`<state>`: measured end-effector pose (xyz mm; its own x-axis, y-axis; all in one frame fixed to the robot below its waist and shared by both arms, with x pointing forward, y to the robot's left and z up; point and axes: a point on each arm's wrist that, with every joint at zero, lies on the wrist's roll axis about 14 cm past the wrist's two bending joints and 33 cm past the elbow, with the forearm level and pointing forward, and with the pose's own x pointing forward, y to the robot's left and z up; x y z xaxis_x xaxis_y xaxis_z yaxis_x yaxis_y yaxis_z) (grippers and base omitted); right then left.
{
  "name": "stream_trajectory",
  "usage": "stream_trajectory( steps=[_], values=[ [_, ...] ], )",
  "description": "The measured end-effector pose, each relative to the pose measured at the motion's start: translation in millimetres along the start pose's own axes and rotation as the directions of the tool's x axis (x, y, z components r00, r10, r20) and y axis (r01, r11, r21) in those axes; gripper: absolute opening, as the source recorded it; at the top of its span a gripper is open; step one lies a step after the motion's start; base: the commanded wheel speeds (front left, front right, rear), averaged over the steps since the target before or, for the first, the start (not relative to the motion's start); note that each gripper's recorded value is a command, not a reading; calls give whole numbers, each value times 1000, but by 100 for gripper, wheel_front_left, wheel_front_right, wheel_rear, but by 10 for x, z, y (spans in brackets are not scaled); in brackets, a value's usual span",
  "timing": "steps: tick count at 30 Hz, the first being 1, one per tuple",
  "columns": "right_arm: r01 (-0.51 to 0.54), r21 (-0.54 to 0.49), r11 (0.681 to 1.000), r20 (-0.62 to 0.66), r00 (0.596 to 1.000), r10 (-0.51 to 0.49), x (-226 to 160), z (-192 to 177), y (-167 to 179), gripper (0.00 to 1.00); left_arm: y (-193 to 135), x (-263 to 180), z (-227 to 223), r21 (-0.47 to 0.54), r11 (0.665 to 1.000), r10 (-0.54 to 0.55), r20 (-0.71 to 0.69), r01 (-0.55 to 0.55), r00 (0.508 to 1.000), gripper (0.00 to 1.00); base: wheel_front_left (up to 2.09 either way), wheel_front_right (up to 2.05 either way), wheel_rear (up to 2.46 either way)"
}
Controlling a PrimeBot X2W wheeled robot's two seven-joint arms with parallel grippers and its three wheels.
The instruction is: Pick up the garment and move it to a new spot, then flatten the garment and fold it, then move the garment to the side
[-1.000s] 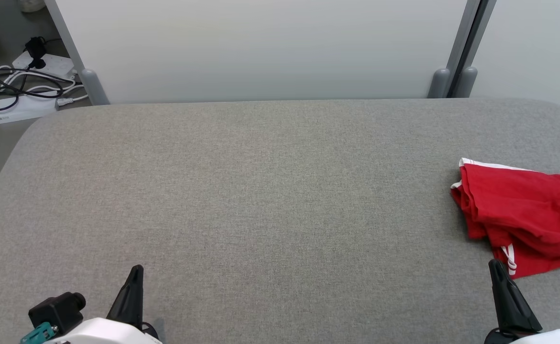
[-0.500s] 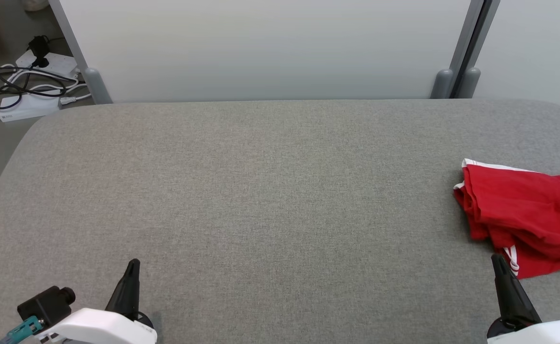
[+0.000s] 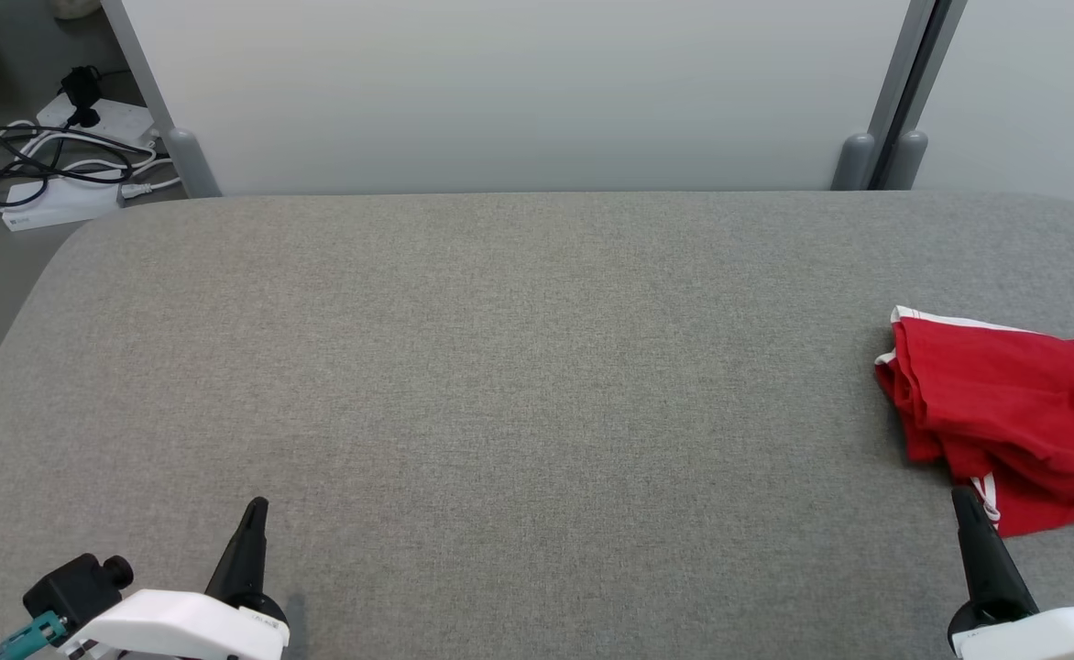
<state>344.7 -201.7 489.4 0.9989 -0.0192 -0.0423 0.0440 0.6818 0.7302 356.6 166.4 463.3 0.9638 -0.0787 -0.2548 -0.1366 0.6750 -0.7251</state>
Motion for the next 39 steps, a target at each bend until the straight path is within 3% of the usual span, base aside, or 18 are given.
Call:
stream_trajectory(
  steps=[19,39],
  values=[
    [23,216,976,-18,1000,-20,80,-31,-44,0,11,48,46,-221,975,-19,7,20,1000,0,0,0,0],
    [43,449,893,-23,999,-37,179,-48,-78,0,30,84,137,-438,897,-48,49,65,998,0,0,0,0]
  ],
)
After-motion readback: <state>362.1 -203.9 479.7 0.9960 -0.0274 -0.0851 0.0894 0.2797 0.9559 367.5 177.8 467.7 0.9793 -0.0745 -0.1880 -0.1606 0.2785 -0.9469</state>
